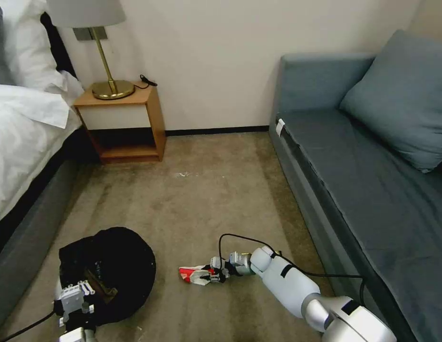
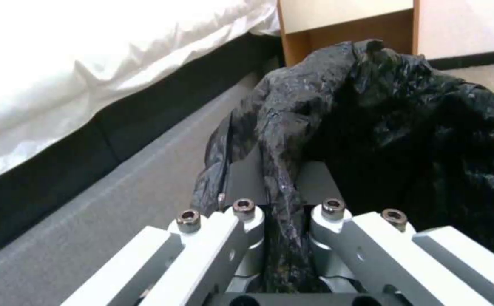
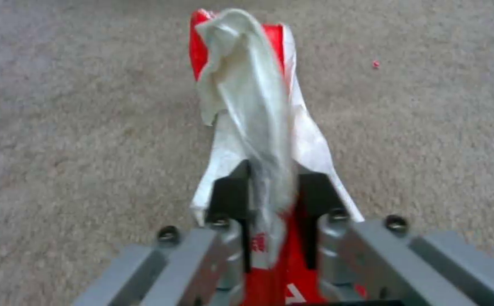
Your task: Pick up the trash bin, then pick up the garbage on the floor and place it into the trash bin.
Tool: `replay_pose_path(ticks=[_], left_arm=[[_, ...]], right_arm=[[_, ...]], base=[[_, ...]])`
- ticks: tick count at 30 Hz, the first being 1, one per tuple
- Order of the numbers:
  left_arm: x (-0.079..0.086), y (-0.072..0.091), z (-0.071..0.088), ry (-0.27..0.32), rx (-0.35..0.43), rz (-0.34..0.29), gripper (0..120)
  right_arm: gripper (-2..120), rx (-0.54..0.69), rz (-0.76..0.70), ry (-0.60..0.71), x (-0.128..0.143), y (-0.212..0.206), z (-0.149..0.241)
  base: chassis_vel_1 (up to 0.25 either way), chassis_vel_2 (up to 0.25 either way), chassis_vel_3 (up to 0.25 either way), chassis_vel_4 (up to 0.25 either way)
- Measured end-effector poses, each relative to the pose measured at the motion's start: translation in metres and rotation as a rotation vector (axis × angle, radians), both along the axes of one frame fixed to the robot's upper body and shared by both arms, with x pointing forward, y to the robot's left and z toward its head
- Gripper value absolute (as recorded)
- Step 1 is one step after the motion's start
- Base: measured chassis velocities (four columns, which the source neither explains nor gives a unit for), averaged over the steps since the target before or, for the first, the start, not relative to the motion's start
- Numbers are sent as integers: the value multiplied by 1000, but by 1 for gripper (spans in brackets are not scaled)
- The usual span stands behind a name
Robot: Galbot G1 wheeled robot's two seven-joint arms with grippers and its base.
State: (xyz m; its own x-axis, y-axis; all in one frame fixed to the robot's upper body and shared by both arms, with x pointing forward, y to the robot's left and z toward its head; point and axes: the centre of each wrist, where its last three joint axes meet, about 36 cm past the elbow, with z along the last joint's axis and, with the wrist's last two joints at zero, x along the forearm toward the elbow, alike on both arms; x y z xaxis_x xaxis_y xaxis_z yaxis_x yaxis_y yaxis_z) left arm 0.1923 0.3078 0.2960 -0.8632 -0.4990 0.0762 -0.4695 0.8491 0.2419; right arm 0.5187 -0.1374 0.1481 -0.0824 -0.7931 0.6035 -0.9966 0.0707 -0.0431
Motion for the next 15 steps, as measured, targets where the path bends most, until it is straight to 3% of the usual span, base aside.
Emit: replay_pose_path(ticks=[4,9,15], left_arm=[[-2,0,0,1,1,-2,5],[-3,0,1,0,2,-3,5],[-5,-4,3,0,3,-16,5]], right_arm=[[0,11,-8,4,-2,-4,-1],[0,36,-38,0,0,-7,2],[0,152,-150,-63,9,-4,16]], base=[[0,0,0,0],[0,0,0,0],[0,0,0,0]])
